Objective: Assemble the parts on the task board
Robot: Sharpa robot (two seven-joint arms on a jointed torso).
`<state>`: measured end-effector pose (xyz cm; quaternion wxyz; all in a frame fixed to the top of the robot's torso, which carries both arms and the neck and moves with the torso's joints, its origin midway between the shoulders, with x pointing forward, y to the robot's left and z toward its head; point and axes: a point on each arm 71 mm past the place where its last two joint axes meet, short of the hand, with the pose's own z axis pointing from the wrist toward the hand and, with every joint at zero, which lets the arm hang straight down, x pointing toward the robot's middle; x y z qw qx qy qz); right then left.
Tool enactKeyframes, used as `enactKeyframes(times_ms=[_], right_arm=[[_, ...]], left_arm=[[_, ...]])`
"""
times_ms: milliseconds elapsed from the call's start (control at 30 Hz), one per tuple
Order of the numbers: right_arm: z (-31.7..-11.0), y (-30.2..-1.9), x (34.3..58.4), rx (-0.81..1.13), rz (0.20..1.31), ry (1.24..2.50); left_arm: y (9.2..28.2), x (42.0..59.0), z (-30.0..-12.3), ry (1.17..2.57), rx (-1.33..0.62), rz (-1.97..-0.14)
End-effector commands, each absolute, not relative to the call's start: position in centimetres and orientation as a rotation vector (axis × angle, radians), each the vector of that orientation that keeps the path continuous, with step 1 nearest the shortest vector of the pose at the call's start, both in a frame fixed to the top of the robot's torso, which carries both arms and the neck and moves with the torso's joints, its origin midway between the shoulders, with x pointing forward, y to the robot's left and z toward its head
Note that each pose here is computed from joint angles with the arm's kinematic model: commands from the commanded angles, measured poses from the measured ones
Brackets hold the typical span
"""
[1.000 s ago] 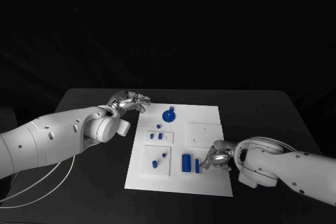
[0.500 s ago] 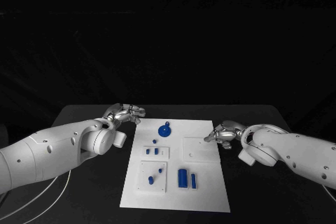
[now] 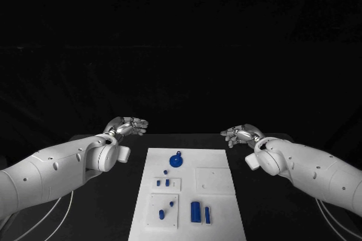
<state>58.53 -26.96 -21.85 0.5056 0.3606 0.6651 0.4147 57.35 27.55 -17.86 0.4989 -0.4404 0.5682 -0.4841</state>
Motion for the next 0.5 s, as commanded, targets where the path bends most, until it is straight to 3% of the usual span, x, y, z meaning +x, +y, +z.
enactKeyframes(times_ms=[33,300,333,500], right_arm=[[-21.7,-26.7,58.8,0.935,1.148,1.518],[-21.9,-26.2,59.0,0.964,1.188,1.486],[-22.1,-26.8,59.1,0.965,1.106,1.509],[-22.1,-26.4,58.7,0.971,1.120,1.490]], left_arm=[[27.3,57.6,-17.4,1.309,-1.077,-1.249],[26.6,58.5,-17.3,1.287,-1.066,-1.274],[26.6,58.4,-17.6,1.322,-1.069,-1.215],[26.1,57.8,-18.2,1.316,-1.078,-1.218]])
